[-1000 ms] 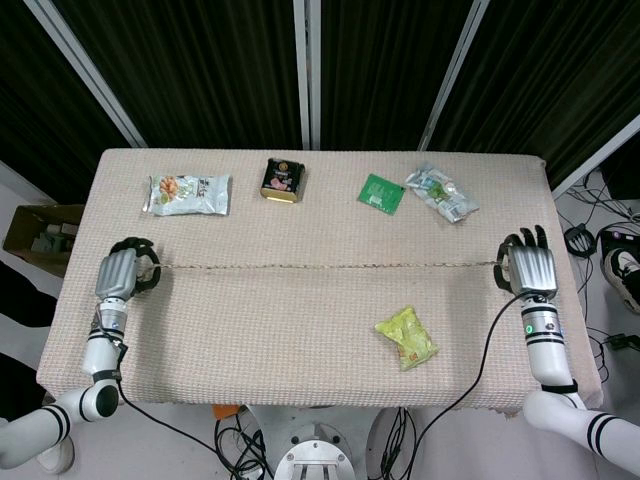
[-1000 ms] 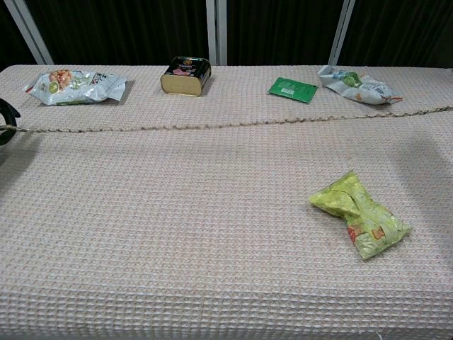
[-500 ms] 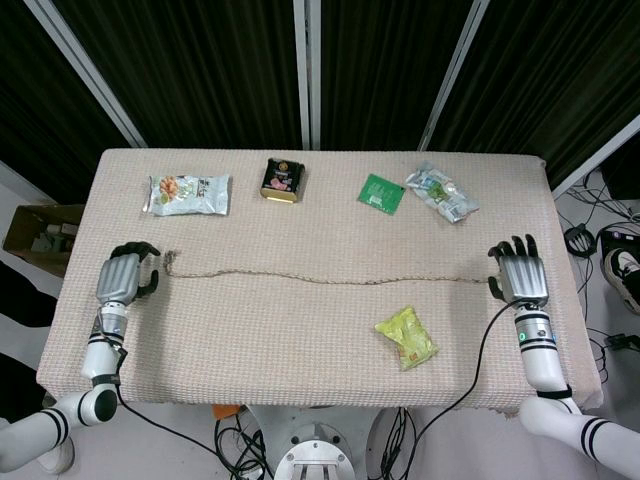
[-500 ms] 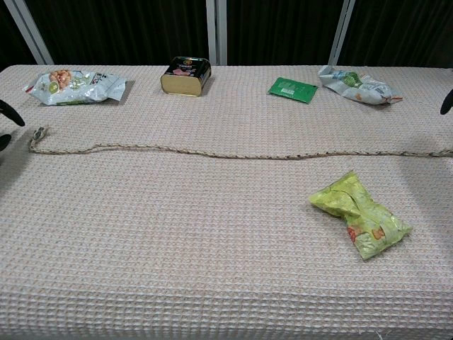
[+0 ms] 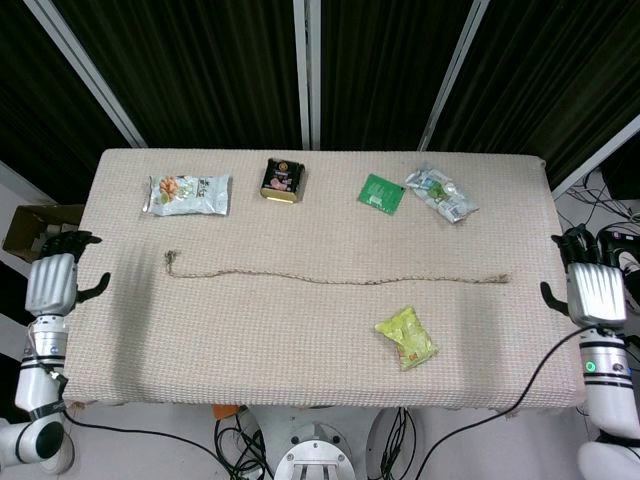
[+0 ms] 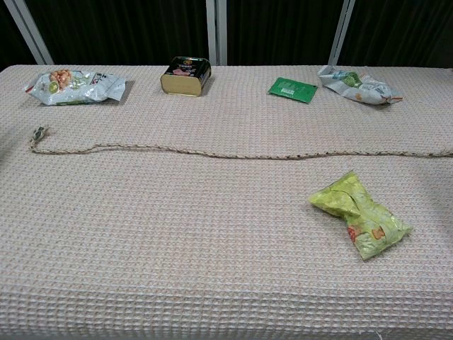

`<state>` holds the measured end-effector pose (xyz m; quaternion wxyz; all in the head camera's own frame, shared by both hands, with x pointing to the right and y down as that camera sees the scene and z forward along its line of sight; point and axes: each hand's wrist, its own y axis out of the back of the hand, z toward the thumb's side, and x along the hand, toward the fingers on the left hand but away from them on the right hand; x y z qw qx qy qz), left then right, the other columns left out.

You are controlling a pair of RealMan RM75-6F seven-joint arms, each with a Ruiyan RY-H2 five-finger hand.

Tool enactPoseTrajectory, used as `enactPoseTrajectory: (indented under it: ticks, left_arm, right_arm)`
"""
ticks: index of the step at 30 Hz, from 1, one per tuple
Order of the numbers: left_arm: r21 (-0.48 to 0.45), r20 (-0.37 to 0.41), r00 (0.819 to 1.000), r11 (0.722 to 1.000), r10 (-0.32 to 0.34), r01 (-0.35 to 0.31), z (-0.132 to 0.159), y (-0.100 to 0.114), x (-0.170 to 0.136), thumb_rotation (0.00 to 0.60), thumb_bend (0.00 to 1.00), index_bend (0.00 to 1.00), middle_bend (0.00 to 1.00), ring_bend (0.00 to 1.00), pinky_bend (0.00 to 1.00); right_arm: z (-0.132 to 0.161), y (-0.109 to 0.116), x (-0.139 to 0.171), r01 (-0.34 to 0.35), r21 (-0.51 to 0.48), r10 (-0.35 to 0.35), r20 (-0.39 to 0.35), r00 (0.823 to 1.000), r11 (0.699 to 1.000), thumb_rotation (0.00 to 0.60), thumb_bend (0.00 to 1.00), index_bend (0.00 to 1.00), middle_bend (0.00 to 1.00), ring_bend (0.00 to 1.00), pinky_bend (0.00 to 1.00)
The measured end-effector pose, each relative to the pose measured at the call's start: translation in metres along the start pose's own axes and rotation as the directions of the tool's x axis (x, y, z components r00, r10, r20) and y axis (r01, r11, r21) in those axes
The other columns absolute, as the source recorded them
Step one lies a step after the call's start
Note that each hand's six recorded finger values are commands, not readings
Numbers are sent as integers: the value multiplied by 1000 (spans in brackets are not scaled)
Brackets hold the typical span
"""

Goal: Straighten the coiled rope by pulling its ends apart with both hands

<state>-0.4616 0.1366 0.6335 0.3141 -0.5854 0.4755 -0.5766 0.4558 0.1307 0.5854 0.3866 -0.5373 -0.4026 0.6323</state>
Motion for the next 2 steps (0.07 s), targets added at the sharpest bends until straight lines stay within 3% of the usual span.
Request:
enactPoseTrajectory:
  ticks: [2]
  left_arm:
    - [13,9,1000,1000,3,-3,-7,12,-11,600,285,274,189,118,131]
  right_arm:
    - [-11,9,16,23,-19,-23,1,1000,1000,600,296,157,165,37,62]
